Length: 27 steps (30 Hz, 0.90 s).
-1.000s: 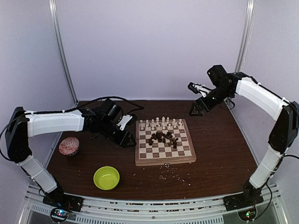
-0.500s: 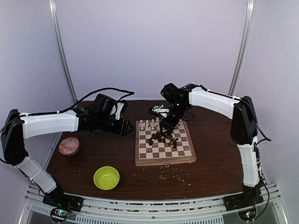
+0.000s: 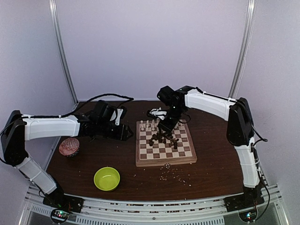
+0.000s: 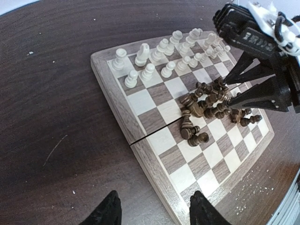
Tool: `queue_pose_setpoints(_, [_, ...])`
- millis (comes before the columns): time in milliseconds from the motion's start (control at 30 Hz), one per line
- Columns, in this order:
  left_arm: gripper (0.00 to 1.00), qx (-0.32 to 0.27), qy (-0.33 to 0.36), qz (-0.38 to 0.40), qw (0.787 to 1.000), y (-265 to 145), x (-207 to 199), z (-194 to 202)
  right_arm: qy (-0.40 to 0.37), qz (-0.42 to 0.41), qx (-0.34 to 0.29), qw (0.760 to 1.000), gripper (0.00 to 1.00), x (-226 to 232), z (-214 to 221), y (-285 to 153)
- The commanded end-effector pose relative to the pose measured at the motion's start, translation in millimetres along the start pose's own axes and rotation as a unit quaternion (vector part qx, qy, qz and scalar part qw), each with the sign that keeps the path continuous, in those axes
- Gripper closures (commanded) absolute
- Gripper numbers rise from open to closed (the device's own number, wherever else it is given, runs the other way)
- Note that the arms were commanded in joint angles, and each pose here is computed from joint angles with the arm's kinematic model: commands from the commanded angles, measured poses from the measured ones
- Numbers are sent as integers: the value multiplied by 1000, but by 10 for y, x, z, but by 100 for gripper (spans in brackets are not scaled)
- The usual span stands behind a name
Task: Set up the chess pieces on the board
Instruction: Pick up the chess pile from the chessboard.
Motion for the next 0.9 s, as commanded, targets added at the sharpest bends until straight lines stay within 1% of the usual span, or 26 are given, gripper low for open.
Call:
queue_pose_setpoints(0, [48, -26, -1, 15, 1000, -15, -40, -93, 2, -18, 6, 1000, 62, 33, -4, 50])
queue_pose_setpoints(133, [48, -22, -1, 16, 1000, 9, -40, -84, 4, -29, 6, 1000, 57, 64, -7, 75])
queue_pose_setpoints(267, [48, -21, 0, 16, 1000, 17, -36, -76, 8, -28, 10, 1000, 59, 61, -3, 125])
queue_pose_setpoints(333, [48, -21, 1, 16, 1000, 17, -34, -76, 10, -26, 17, 999, 62, 57, 11, 168])
queue_pose_setpoints(633, [48, -18, 6, 14, 1000, 22, -30, -79, 14, -22, 26, 999, 87, 57, 32, 203])
queue_pose_setpoints(867, [48, -13, 8, 17, 1000, 63, -37, -85, 4, -29, 11, 1000, 100, 132, 16, 38])
Point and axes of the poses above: each gripper's point midway between its finger pads, its own y axis out along the fingers, its own x axis along the line the jaws close on, z = x × y, the point moved 9 cm from there along -y, back along the fingers
